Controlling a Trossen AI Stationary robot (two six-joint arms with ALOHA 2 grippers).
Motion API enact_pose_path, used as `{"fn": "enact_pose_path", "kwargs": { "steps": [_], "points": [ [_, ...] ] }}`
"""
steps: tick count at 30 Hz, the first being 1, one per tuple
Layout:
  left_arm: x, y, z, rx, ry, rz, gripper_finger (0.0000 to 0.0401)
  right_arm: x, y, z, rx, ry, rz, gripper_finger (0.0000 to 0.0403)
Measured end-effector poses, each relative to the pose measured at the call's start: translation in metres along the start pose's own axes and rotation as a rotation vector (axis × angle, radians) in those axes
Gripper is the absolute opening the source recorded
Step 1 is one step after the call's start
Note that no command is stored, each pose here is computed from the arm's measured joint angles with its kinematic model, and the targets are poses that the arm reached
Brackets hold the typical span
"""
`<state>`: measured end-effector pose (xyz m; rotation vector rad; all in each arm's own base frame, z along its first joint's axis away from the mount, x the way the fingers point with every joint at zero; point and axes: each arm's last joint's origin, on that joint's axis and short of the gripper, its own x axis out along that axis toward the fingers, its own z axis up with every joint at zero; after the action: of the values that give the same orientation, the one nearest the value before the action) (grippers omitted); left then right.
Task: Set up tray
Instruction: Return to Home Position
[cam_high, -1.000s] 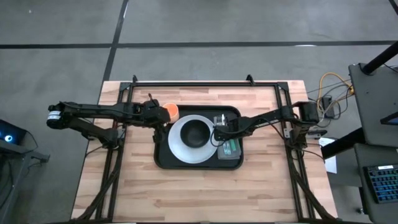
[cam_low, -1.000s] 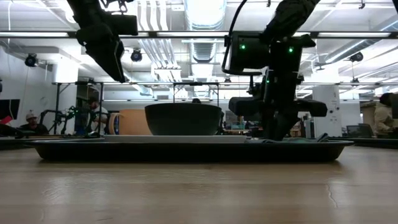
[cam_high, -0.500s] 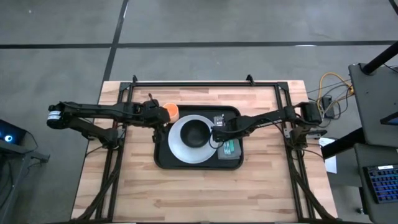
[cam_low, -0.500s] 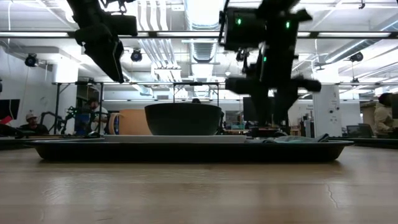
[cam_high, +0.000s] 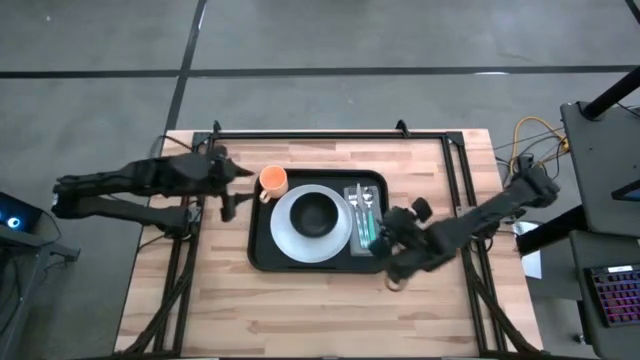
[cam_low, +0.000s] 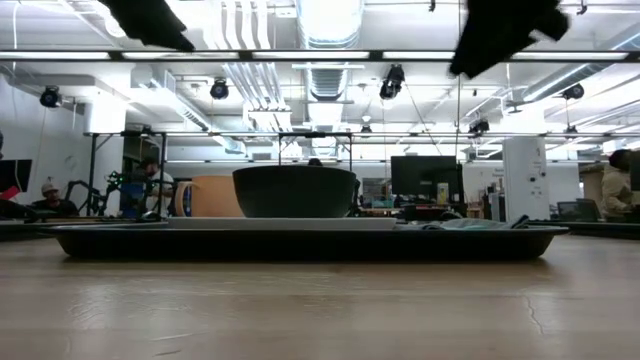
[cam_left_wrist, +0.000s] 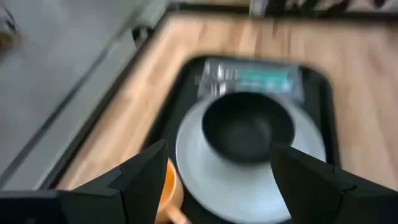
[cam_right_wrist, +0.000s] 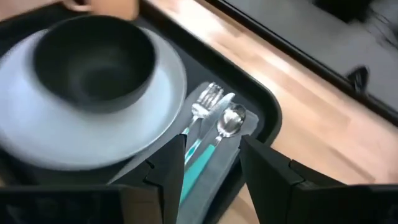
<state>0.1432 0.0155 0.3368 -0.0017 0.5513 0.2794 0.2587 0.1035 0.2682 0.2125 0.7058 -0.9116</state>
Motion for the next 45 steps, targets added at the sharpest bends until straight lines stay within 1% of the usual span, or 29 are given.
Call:
{"fn": "enact_pose_path", "kwargs": {
  "steps": [1,4,6,8,10,12,14,15,16,18,20,22,24,25,27,29,33,35,36,38,40,42,43,45],
  "points": [
    [-0.007,0.002,0.0,-0.009,-0.042,-0.002,0.0262,-0.009,-0.005,-0.003,-0.02,-0.011,0.03,0.0143],
    [-0.022,0.005,-0.002,-0.023,-0.109,-0.005,0.0262,-0.034,-0.022,-0.015,-0.108,-0.069,0.116,0.014],
    [-0.028,0.006,-0.003,-0.019,-0.128,-0.004,0.0262,-0.05,-0.037,-0.025,-0.157,-0.116,0.175,0.0135],
    [-0.03,0.007,-0.004,-0.005,-0.136,-0.003,0.0262,-0.063,-0.055,-0.03,-0.176,-0.142,0.229,0.013],
    [-0.031,0.007,-0.004,-0.012,-0.141,-0.003,0.0262,-0.073,-0.076,-0.032,-0.173,-0.144,0.29,0.0125],
    [-0.031,0.007,-0.003,-0.025,-0.143,-0.004,0.0262,-0.08,-0.093,-0.033,-0.165,-0.114,0.356,0.0122],
    [-0.031,0.007,-0.003,-0.029,-0.142,-0.004,0.0262,-0.086,-0.108,-0.031,-0.09,-0.063,0.446,0.0118],
    [-0.031,0.007,-0.004,-0.049,-0.139,-0.006,0.0262,-0.087,-0.114,-0.031,-0.04,-0.038,0.491,0.0117],
    [-0.031,0.007,-0.004,-0.092,-0.131,-0.008,0.0262,-0.088,-0.119,-0.033,-0.018,-0.017,0.533,0.0116],
    [-0.032,0.007,-0.006,-0.169,-0.123,-0.015,0.0262,-0.09,-0.123,-0.038,-0.008,-0.04,0.607,0.0114],
    [-0.035,0.006,-0.011,-0.152,-0.087,-0.086,0.0262,-0.09,-0.123,-0.045,-0.052,-0.087,0.681,0.0113],
    [-0.036,0.002,-0.017,-0.076,-0.092,-0.239,0.0262,-0.092,-0.123,-0.052,-0.149,-0.131,0.753,0.0114],
    [-0.038,-0.003,-0.017,-0.05,-0.171,-0.397,0.0262,-0.093,-0.126,-0.059,-0.238,-0.13,0.84,0.0116],
    [-0.04,-0.004,-0.017,-0.04,-0.221,-0.46,0.0262,-0.094,-0.128,-0.063,-0.264,-0.134,0.881,0.0117],
    [-0.042,-0.006,-0.021,-0.003,-0.298,-0.553,0.0262,-0.097,-0.129,-0.069,-0.29,-0.157,0.975,0.0118],
    [-0.043,-0.007,-0.027,0.016,-0.34,-0.608,0.0262,-0.101,-0.132,-0.074,-0.357,-0.214,1.069,0.0118],
    [-0.039,-0.007,-0.042,-0.048,-0.358,-0.62,0.0262,-0.111,-0.138,-0.087,-0.508,-0.383,1.273,0.0114],
    [-0.034,-0.008,-0.048,-0.065,-0.366,-0.624,0.0262,-0.114,-0.144,-0.091,-0.535,-0.442,1.357,0.0111],
    [-0.03,-0.009,-0.052,-0.073,-0.36,-0.626,0.0262,-0.112,-0.146,-0.093,-0.544,-0.456,1.377,0.0109],
    [-0.027,-0.009,-0.054,-0.078,-0.43,-0.631,0.0262,-0.107,-0.152,-0.1,-0.541,-0.464,1.402,0.0107],
    [-0.022,-0.009,-0.059,-0.092,-0.49,-0.617,0.0262,-0.098,-0.155,-0.106,-0.501,-0.476,1.391,0.0105],
    [-0.018,-0.008,-0.064,-0.123,-0.536,-0.565,0.0262,-0.089,-0.158,-0.111,-0.44,-0.489,1.384,0.0103],
    [-0.017,-0.007,-0.066,-0.138,-0.557,-0.525,0.0262,-0.085,-0.159,-0.114,-0.43,-0.492,1.387,0.0102],
    [-0.013,-0.006,-0.074,-0.162,-0.557,-0.455,0.0262,-0.078,-0.16,-0.119,-0.42,-0.491,1.398,0.0102]
  ]
}}
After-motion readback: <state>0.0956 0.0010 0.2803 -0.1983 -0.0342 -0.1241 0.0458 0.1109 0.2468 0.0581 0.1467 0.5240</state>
